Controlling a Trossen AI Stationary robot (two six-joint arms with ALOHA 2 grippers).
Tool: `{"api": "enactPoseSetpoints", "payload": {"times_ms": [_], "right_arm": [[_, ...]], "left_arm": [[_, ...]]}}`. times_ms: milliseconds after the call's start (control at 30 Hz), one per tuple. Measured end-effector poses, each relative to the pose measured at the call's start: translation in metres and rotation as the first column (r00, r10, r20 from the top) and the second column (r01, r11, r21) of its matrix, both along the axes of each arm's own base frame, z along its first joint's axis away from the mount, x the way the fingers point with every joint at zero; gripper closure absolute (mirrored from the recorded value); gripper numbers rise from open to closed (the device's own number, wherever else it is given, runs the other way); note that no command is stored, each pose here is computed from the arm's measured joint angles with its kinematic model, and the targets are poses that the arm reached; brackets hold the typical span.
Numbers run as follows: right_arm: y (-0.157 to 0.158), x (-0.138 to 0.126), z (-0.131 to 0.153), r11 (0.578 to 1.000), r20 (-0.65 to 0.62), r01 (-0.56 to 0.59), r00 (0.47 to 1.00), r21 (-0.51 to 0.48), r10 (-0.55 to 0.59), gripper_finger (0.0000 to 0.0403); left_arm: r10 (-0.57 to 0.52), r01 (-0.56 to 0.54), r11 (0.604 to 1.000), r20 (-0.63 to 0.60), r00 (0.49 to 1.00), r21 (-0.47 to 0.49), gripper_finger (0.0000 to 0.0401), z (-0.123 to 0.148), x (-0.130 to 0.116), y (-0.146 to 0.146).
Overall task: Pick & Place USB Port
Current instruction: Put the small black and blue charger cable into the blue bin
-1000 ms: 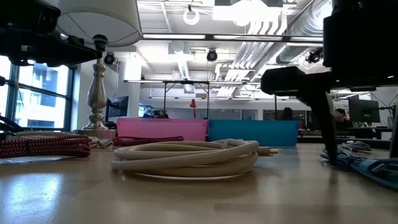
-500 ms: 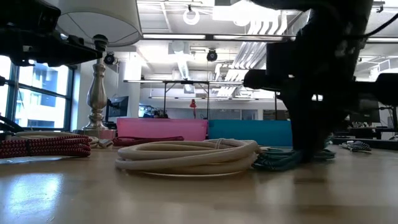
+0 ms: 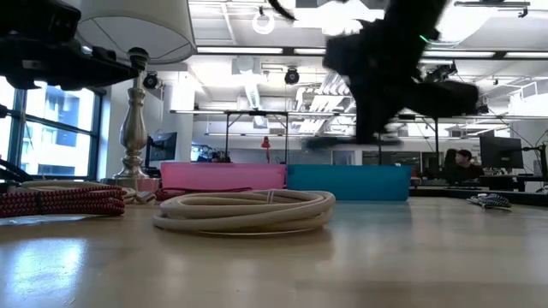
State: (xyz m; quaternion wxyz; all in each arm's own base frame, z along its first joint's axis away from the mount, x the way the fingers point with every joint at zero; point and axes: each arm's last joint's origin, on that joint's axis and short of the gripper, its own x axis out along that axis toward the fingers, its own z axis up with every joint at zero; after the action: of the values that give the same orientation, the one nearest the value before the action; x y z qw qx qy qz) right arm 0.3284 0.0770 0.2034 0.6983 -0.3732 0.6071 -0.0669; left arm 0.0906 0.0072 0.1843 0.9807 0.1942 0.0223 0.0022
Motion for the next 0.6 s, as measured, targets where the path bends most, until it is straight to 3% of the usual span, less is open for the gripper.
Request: {"api": "enactPoseSetpoints", "payload": {"times_ms": [133, 333, 600], "right_arm": [[-0.035, 0.004, 0.038, 0.995, 0.109, 0.079, 0.991, -0.056, -0.073, 0.0395], [-0.111, -0.005, 0.082, 0.955, 0.269, 0.295, 0.923, -0.030, -0.277, 0.0395], [-0.189, -0.026, 0.098, 0.880, 0.342, 0.429, 0.811, 0.205, -0.475, 0.0394]], "left_arm": [[0.000, 0.000, 1.000, 0.002, 1.000, -0.004, 0.0286, 0.000, 0.000, 0.000], [0.000, 0.000, 1.000, 0.015, 1.000, -0.006, 0.0286, 0.001, 0.000, 0.000], [0.001, -0.001, 1.000, 0.015, 1.000, -0.006, 0.0286, 0.001, 0.000, 0.000]]}}
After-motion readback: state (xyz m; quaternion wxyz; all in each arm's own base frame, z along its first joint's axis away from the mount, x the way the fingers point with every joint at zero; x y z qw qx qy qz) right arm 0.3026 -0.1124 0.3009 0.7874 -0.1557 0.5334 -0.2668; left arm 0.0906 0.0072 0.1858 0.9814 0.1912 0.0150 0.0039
